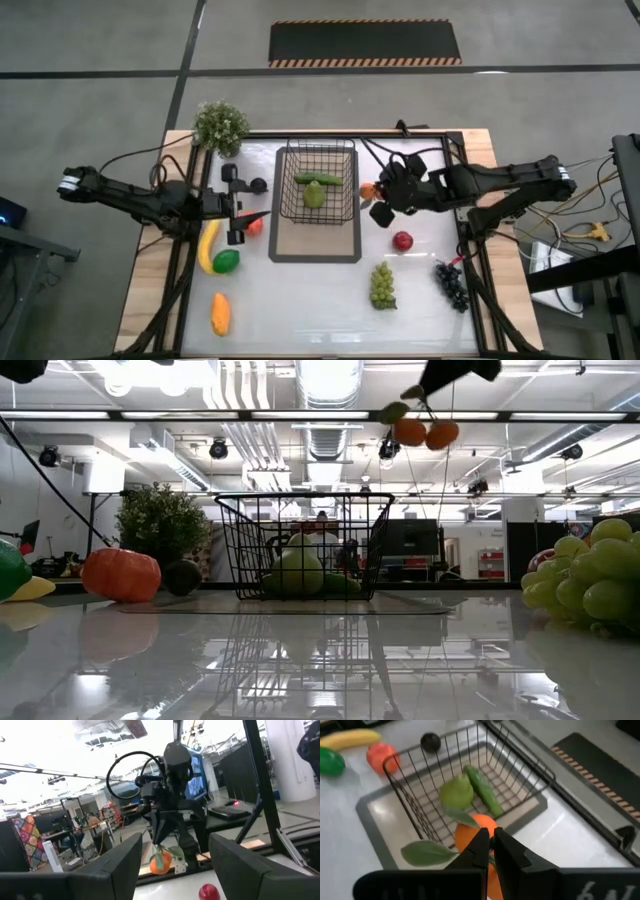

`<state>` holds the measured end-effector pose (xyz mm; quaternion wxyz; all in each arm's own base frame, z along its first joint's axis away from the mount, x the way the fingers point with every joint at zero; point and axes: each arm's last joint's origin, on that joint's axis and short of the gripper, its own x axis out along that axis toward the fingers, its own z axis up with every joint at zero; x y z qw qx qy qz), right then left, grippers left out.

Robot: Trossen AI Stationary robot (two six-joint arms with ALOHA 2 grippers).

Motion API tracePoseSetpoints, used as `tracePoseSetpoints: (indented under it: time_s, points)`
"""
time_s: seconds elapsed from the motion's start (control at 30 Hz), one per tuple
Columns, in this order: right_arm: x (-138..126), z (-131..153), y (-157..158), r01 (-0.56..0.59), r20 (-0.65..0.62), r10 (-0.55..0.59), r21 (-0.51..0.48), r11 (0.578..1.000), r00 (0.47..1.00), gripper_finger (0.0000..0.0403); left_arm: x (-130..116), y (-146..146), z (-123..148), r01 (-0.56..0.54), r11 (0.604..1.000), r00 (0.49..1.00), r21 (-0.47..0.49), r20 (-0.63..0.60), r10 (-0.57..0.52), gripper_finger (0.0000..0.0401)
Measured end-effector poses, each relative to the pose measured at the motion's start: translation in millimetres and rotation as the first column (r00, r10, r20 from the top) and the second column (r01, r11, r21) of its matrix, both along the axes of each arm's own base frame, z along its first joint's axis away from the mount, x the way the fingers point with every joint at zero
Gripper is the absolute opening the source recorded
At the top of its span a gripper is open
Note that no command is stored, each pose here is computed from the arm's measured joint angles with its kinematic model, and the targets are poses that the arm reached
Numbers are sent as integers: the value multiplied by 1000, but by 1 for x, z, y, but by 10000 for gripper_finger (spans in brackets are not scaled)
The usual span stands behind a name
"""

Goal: Build produce basket
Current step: Put the tangerines into the black wire basket

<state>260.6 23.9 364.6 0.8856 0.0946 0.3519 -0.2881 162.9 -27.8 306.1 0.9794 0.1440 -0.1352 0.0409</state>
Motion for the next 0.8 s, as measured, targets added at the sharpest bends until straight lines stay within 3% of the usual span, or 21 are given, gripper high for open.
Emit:
tracePoseSetpoints:
  time_s: [0.3,0.63,0.8]
  points:
    - [48,7,-19,-1,-48,-2,-70,998,999,9,-1,0,0,0,1000,1000,0,-1,0,212]
    - [113,-18,-62,-17,-102,1,-161,987,995,9,-3,1,2,2,1000,1000,-9,10,-2,212]
    - [143,-38,-94,-60,-63,53,-106,993,997,9,-3,1,1,4,1000,1000,-13,8,-4,212]
